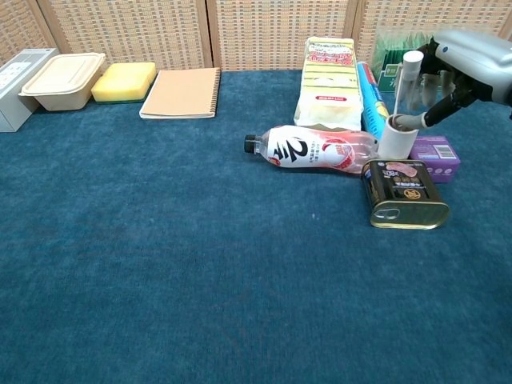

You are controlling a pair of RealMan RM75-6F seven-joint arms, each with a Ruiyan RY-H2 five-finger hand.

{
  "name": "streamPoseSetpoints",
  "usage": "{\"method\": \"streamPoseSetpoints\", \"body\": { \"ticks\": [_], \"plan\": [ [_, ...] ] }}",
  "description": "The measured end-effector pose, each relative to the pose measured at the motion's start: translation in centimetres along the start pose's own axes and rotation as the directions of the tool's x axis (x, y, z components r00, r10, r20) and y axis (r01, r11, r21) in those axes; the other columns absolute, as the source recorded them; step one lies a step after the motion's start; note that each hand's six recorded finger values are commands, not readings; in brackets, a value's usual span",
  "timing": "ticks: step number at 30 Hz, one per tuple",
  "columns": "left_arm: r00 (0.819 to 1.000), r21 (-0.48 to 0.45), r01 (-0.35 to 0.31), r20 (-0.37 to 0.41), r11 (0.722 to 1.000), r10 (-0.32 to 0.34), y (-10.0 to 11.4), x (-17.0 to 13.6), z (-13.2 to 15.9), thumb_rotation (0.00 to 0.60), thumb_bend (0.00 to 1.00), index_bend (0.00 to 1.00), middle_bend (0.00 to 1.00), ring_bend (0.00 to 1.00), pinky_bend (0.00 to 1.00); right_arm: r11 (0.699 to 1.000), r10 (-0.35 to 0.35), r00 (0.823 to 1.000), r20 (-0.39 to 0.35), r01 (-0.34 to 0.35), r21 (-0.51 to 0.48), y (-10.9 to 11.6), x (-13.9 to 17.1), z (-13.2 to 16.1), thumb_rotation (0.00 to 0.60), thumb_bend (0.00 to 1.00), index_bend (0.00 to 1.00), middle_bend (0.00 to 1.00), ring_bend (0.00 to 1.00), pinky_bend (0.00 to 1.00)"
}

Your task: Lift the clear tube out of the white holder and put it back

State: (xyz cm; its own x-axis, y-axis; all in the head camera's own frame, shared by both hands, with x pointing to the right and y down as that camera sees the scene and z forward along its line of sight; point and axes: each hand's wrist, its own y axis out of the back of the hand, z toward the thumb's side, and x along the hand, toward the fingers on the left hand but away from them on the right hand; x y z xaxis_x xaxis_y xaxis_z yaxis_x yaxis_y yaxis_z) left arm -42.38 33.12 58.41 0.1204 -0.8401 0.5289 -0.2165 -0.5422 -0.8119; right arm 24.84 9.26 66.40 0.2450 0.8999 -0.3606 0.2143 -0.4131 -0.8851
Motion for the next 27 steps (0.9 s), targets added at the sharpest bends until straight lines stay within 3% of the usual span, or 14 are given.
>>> {"method": "streamPoseSetpoints", "body": {
  "ticks": [27],
  "plan": [
    [1.000,0.000,-0.003,-0.003,1.000,0.003,0.12,-0.03,-0.07,0.600,0.18,0.23,0.15,0.12,0.22,1.000,-0.020,1.000,-0.004,0.020,0.001,0.34,-0.14,0.57,0.600,0.34,0.60,0.65,0.63,0.62]
  ]
}}
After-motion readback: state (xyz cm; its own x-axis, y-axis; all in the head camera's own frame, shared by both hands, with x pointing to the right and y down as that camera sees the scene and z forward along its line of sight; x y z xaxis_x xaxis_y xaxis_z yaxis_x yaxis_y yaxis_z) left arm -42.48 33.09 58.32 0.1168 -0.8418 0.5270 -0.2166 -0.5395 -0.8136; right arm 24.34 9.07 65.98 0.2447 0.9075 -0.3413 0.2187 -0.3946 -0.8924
